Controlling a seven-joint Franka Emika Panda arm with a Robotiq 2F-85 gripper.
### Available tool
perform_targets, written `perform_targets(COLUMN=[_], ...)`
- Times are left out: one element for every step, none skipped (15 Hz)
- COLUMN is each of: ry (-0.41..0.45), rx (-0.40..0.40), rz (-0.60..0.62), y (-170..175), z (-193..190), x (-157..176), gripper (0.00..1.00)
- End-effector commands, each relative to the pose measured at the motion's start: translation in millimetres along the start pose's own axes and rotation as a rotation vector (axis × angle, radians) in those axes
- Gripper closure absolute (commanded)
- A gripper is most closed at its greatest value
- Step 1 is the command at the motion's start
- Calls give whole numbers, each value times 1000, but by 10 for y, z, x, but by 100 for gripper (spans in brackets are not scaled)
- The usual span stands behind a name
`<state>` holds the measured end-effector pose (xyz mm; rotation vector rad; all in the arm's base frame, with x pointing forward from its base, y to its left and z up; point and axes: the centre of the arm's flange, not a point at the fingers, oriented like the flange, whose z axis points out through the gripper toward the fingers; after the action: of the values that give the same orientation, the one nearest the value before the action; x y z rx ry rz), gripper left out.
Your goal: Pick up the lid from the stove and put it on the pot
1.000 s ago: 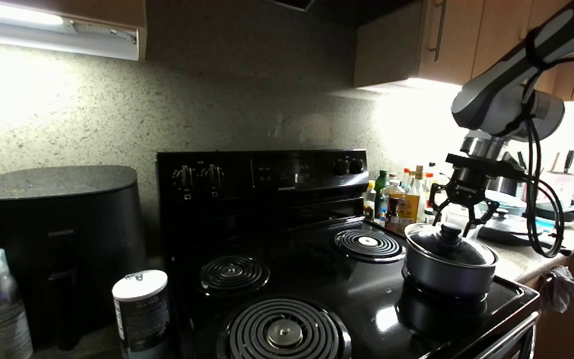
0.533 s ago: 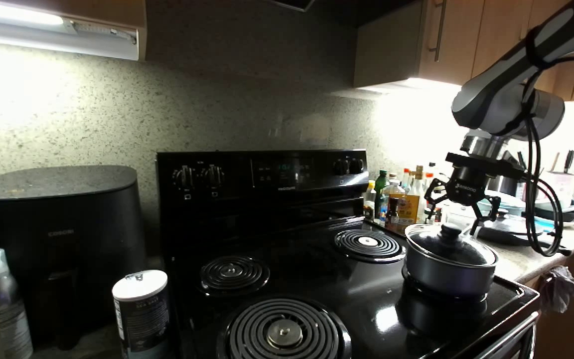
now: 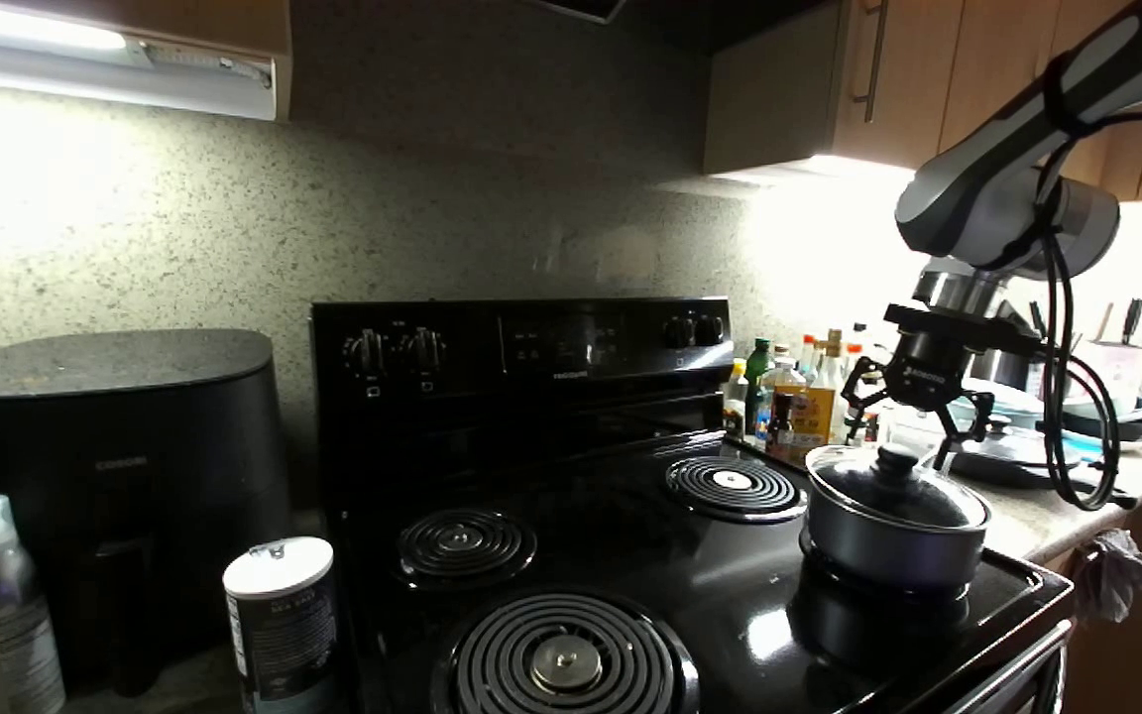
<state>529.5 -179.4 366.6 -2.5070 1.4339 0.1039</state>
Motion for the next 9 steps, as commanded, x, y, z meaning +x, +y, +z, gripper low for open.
perform_targets(ry=[-24, -33, -40, -49, -54, -59, -59, -63, -66], rx=[-20, -25, -30, -28, -27, -27, -27, -24, -23], rz=[-16, -16, -14, -9, -5, -4, -5, -4, -1], y=[-32, -43, -45, -42, -38, -26, -18, -10, -2], z=[5, 21, 36, 46, 49, 49, 49, 46, 41], x=[-160, -177, -185, -180, -174, -161, -153, -141, -132], gripper=[0, 0, 0, 0, 0, 0, 0, 7, 27])
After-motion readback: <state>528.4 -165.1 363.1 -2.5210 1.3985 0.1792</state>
